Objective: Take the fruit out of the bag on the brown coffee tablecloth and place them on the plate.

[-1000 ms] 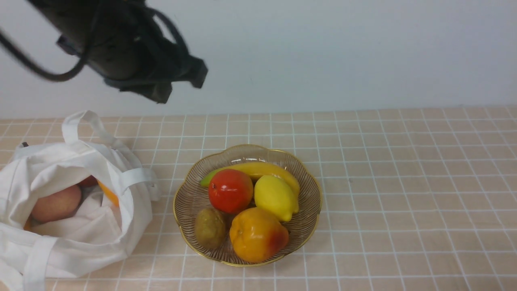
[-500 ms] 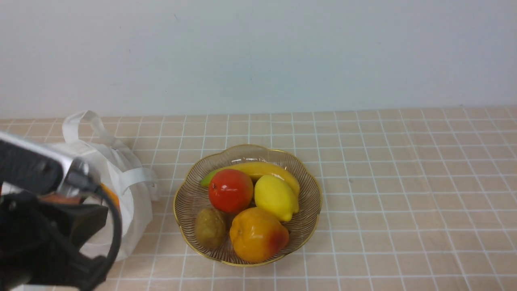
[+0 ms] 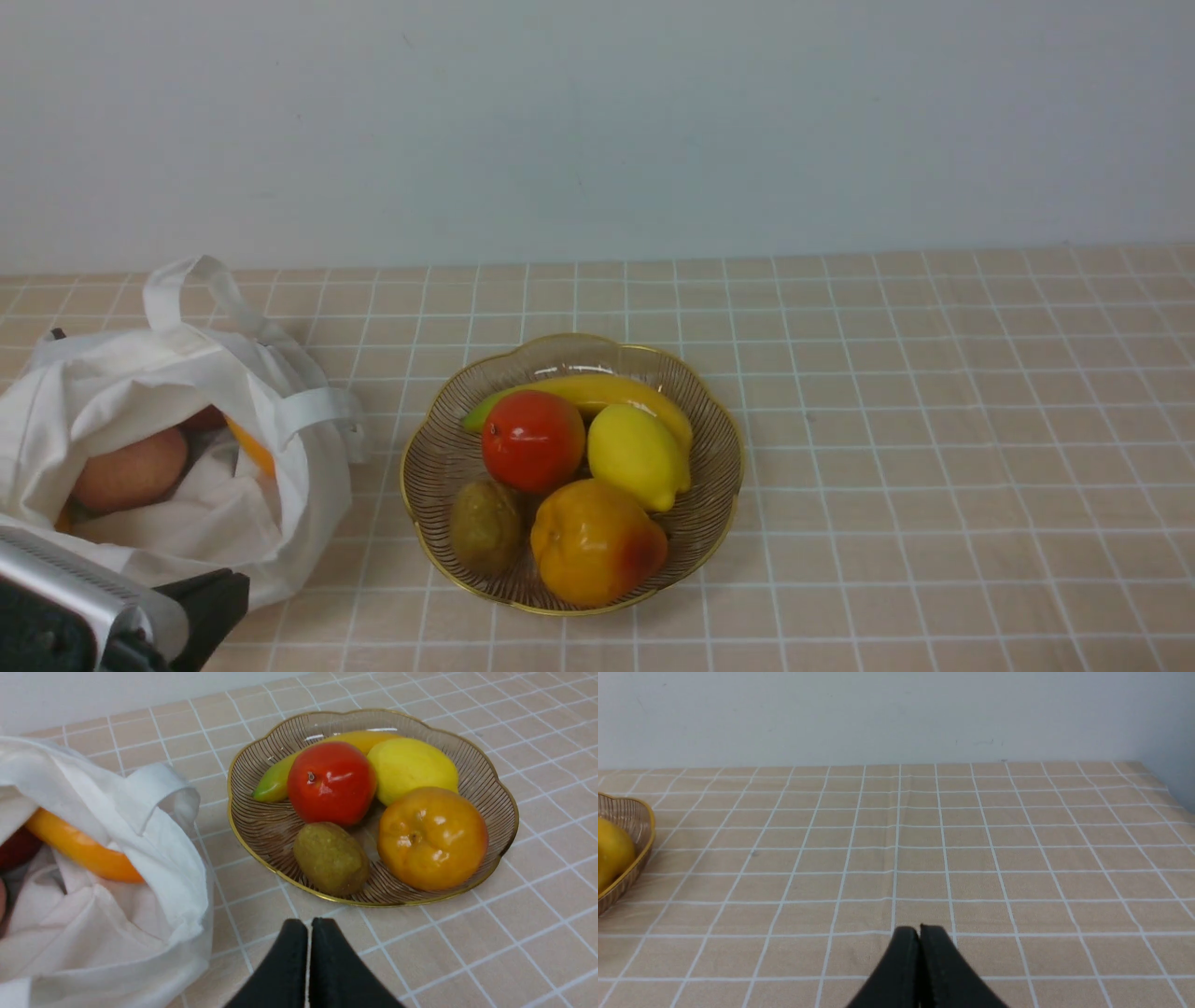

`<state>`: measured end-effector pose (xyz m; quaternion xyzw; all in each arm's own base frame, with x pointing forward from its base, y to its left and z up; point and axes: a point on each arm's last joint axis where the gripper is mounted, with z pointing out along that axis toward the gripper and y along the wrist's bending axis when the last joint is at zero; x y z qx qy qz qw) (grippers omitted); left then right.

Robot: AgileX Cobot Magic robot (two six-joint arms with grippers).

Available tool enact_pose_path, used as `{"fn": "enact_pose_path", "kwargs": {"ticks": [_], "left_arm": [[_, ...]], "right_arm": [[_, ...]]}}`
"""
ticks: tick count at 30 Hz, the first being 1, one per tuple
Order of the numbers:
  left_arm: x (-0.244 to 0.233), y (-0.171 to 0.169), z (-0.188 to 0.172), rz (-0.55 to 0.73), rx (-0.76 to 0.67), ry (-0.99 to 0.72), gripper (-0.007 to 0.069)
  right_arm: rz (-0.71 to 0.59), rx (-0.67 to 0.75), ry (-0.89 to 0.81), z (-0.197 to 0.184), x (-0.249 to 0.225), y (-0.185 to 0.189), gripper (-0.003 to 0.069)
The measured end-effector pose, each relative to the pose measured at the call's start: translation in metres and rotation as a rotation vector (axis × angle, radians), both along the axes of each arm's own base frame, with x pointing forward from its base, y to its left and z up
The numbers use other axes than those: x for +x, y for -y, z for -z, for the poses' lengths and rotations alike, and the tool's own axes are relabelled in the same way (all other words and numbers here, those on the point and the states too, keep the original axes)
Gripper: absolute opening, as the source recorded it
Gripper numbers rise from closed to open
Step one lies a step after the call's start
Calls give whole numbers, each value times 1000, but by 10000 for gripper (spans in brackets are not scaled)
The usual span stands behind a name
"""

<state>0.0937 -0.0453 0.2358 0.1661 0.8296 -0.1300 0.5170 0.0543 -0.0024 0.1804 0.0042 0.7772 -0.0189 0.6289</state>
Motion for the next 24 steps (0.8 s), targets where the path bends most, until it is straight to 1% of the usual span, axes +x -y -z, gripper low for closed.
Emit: {"fn": "enact_pose_path", "kwargs": {"ticks": [6,9,12,17,20,24], "left_arm": [[-1,-1,3,0,2,-5,-8],[-7,-5,6,-16,-10,18,-8],[-15,-13,9,-59,-34,73,-8],[-32,-34,33,-250,-63,170,-8],[-36,-40,48,-336,-61,192,-8],[-39,-44,59,-409,-57,202,-8]], "right_arm": [[0,0,0,0,0,0,-18],[0,0,0,0,0,0,-18],[0,0,0,0,0,0,-18],[0,0,0,0,0,0,-18],[0,0,0,0,0,0,-18],[0,0,0,0,0,0,-18]]}}
